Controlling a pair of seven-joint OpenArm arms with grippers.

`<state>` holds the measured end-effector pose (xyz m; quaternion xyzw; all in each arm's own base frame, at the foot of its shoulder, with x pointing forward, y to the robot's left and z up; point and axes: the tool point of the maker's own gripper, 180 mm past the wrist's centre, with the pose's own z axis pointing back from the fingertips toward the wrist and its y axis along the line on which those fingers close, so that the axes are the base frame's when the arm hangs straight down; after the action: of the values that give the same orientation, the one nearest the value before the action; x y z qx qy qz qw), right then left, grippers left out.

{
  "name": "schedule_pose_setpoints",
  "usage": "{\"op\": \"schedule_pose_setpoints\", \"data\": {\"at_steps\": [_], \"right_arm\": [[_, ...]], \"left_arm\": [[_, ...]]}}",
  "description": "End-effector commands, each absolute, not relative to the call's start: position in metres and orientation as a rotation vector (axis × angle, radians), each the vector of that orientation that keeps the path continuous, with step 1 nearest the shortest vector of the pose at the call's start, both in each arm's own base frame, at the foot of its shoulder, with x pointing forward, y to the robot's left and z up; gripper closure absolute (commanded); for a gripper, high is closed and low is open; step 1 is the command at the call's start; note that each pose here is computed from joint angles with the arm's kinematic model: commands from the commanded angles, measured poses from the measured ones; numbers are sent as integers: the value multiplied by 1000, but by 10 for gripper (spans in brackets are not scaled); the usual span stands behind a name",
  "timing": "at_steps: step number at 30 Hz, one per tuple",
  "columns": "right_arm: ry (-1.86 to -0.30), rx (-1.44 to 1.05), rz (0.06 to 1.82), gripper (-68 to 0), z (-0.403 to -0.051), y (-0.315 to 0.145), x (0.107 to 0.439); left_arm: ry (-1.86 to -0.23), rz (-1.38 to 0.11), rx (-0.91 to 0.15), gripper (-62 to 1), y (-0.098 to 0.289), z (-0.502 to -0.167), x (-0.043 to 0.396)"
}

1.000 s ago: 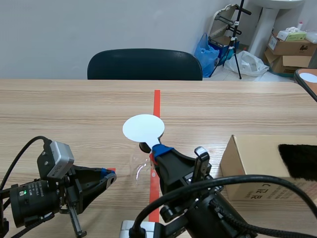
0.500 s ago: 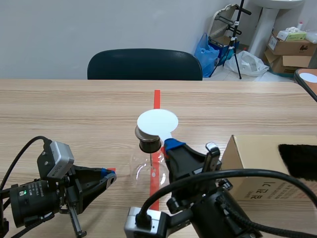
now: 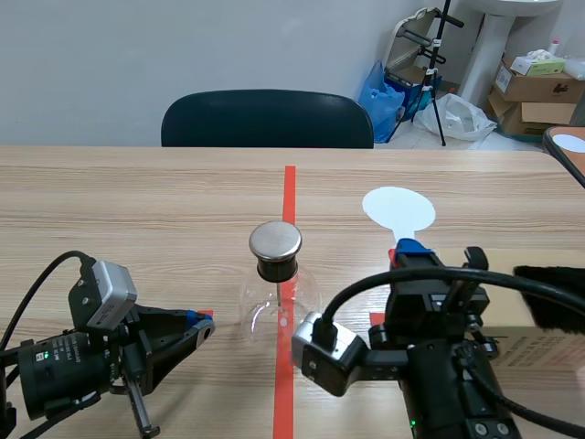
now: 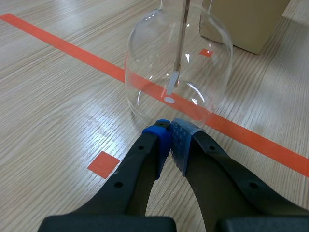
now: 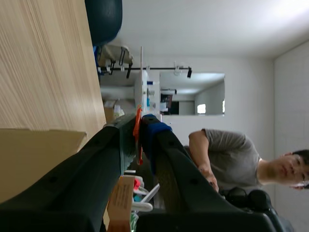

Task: Do the electroscope experiment

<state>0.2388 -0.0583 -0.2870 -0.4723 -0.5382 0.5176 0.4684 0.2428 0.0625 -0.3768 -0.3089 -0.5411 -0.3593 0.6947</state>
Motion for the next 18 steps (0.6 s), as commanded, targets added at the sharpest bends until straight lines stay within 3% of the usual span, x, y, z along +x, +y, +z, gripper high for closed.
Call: {"op": "schedule_pose_setpoints", "data": {"at_steps": [1, 18], "right_arm": [[-1339, -1184, 1243, -17, -277, -62, 242], [-1333, -1186, 1243, -17, -278, -63, 241]], "left_arm": [[-1248, -792, -705, -32, 60, -366, 249], [-1248, -792, -705, -32, 60, -366, 248]]}}
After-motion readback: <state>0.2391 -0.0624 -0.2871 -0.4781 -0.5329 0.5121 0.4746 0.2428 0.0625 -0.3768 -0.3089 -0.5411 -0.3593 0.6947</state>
